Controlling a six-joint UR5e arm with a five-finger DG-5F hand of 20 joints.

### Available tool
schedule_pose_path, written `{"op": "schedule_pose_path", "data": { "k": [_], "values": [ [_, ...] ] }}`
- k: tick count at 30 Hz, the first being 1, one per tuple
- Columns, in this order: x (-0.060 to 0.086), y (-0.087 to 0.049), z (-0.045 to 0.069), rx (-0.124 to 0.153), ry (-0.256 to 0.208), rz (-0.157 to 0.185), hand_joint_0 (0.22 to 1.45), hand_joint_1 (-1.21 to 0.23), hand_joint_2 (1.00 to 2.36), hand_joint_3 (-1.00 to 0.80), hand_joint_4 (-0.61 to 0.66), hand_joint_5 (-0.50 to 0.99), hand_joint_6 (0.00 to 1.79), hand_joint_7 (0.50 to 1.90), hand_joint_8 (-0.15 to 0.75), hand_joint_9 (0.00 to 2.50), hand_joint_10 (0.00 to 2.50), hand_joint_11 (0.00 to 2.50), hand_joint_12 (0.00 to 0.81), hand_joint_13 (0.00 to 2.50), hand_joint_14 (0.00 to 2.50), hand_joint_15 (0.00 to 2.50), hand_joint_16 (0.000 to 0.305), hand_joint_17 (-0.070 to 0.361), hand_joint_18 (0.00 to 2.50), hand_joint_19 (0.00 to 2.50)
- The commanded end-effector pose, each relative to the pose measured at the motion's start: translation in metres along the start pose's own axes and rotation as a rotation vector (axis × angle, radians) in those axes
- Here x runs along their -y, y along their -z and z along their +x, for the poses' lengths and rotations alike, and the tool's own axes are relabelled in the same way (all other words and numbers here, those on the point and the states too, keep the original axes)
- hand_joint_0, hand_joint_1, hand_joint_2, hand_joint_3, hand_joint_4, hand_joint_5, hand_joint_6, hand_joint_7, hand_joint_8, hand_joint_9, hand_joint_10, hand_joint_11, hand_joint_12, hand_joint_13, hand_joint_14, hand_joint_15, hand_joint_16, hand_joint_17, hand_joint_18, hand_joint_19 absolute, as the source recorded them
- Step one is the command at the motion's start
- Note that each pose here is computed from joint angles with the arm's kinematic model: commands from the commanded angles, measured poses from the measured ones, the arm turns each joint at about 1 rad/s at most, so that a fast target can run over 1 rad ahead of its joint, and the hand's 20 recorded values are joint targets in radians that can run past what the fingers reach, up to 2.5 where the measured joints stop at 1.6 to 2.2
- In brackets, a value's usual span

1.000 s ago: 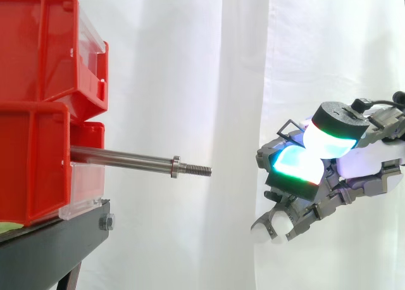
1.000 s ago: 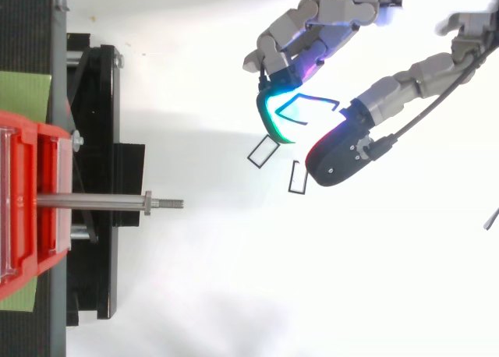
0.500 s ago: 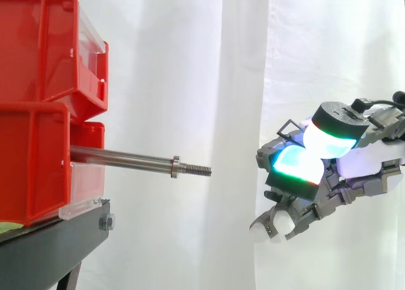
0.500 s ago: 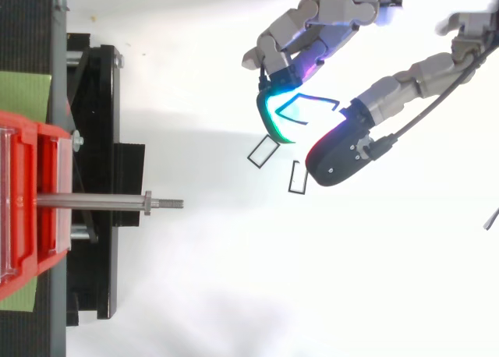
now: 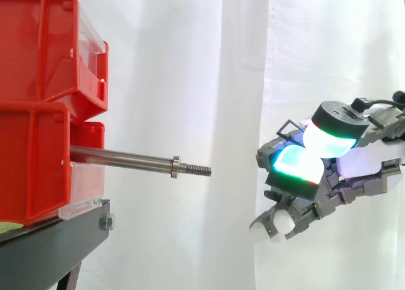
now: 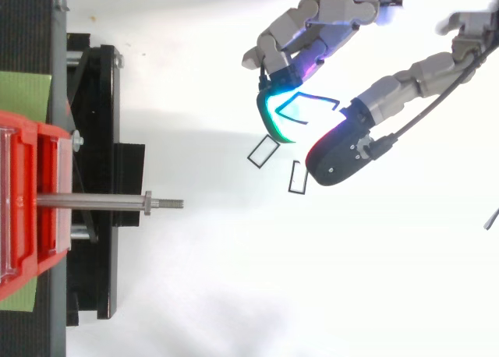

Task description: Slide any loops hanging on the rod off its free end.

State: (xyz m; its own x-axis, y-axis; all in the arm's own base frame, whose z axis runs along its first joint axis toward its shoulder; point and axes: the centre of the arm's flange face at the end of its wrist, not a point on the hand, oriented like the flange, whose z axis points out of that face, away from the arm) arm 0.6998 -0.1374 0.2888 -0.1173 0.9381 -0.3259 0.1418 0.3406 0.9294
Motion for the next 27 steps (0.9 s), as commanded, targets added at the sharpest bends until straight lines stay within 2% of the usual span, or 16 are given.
{"op": "schedule_pose_path", "data": {
  "k": [1,27],
  "values": [
    [0.0001,-0.0001,0.0002,0.0,0.0,0.0,0.64,-0.71,1.01,-0.37,0.07,-0.22,0.81,1.33,0.293,0.73,0.01,0.17,0.273,0.38,0.0,0.0,0.041,0.091,0.22,0.0],
    [0.0,-0.0003,0.0002,0.0,0.0,-0.001,0.65,-0.7,1.01,-0.37,0.07,-0.22,0.81,1.34,0.275,0.74,0.01,0.14,0.27,0.38,0.0,0.0,0.041,0.093,0.23,0.0]
  ]
}}
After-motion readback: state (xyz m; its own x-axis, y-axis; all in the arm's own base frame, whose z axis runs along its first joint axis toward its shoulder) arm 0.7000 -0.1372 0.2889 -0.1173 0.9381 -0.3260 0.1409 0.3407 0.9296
